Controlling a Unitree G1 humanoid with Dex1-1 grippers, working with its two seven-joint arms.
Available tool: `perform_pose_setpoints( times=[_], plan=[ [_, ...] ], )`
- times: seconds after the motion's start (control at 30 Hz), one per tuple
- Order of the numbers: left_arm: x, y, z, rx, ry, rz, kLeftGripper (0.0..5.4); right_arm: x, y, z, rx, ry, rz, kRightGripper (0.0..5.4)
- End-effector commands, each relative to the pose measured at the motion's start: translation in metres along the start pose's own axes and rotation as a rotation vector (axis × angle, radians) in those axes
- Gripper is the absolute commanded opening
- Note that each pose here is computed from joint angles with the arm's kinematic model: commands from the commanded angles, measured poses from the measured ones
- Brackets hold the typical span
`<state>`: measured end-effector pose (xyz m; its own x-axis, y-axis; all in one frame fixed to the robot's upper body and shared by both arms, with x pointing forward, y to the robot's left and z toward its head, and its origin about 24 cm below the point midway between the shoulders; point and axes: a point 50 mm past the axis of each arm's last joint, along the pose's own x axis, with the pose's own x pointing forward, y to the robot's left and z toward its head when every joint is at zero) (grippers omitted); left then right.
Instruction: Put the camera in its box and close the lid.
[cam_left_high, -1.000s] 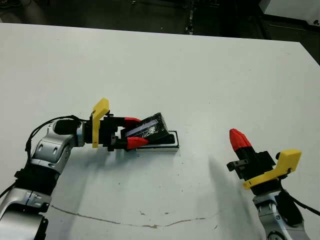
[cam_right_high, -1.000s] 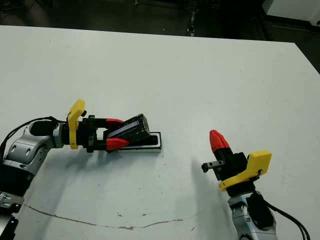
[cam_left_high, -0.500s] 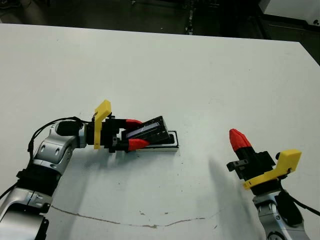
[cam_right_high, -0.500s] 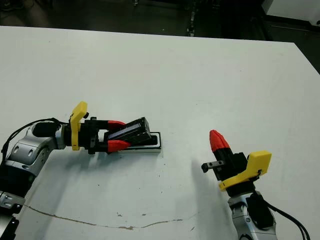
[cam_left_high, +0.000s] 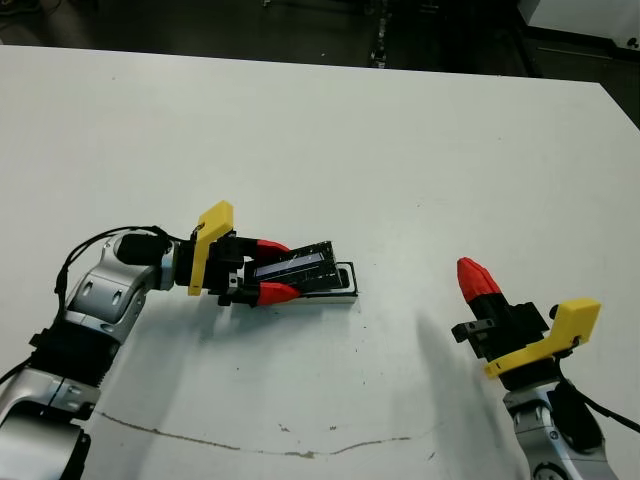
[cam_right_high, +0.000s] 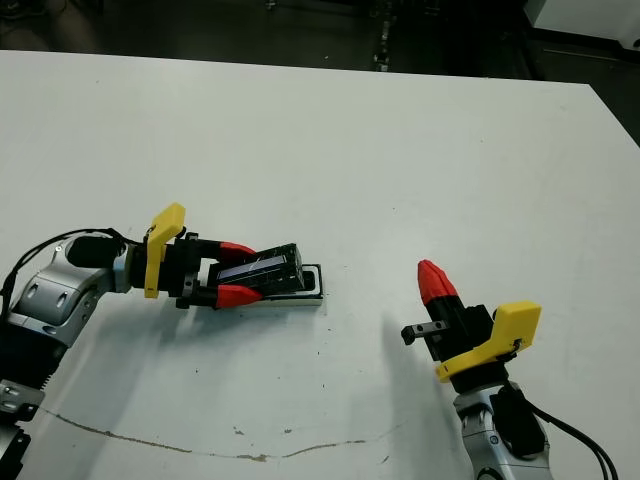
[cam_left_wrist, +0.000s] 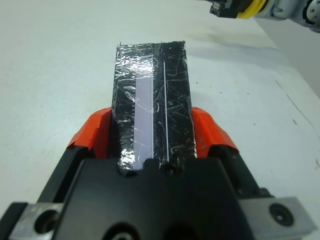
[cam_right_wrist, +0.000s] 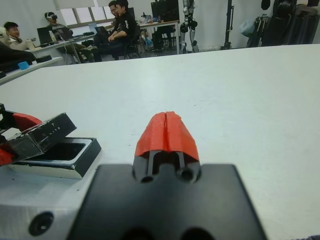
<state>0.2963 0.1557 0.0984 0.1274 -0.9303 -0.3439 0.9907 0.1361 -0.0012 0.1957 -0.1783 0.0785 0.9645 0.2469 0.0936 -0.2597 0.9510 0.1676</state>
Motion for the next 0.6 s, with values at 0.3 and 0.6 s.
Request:
perform_pose_setpoints(
  times=[0.3, 0.6],
  plan=[
    [0.026, -0.017, -0.017, -0.058, 0.016, -0.119, 3.15, -0.001, -0.003, 0.0, 0.0, 0.001, -0.011, 0.0],
    [0.033, -0.026, -0.023, -0.007, 0.07, 0.063, 3.15, -0.002, -0.003, 0.001, -0.002, 0.004, -0.013, 0.0]
  ],
)
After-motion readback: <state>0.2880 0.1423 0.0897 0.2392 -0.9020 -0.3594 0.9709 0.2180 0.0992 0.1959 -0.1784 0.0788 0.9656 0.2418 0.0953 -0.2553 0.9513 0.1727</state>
